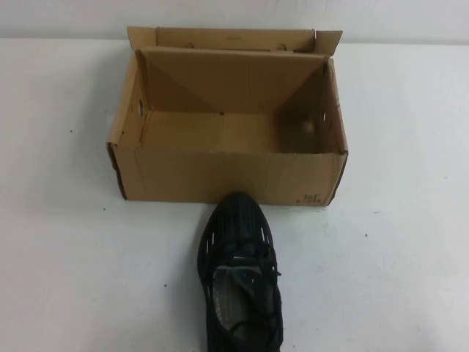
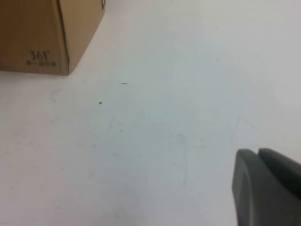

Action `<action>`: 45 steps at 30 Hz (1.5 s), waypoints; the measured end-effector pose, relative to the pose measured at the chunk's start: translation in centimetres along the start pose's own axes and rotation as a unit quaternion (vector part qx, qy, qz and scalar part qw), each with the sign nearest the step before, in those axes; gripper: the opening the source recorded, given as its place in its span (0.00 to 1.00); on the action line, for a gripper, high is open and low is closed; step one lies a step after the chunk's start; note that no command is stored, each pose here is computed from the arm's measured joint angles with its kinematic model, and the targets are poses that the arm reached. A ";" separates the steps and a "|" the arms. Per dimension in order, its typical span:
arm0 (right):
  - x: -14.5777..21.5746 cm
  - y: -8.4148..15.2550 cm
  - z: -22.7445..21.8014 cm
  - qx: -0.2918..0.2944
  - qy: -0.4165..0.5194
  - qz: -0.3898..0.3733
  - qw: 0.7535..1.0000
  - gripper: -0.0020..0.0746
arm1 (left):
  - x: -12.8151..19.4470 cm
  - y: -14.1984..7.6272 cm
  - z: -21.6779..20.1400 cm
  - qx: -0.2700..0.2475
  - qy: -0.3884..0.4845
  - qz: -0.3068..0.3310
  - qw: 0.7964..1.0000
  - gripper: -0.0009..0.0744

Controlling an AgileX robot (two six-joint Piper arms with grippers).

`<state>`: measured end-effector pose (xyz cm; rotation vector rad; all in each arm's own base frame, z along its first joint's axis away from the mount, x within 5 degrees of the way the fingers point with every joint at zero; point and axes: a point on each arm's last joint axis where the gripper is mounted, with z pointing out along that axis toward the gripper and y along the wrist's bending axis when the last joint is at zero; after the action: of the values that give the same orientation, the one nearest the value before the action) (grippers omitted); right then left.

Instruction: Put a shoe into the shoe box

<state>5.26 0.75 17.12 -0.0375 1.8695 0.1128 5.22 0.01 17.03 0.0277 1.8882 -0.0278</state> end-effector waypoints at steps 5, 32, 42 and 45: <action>0.0 0.0 0.0 0.000 0.000 0.000 1.000 0.00 | 0.0 0.0 0.0 0.000 0.000 0.001 1.000 0.01; -0.1 0.0 0.0 0.000 -0.004 0.002 1.000 0.00 | -0.1 0.0 0.0 0.000 -0.003 0.004 1.000 0.01; -2.6 -0.3 -0.4 0.016 -0.143 0.003 0.990 0.00 | -2.4 -0.4 -0.3 0.020 -0.135 0.004 0.991 0.01; -3.9 -0.4 -0.9 0.024 -0.219 0.003 0.975 0.00 | -3.8 -0.6 -0.9 0.032 -0.215 0.003 0.976 0.01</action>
<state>5.62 0.10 21.06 0.0254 1.4306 0.0717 5.58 -0.56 20.92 0.0654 1.4539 -0.0838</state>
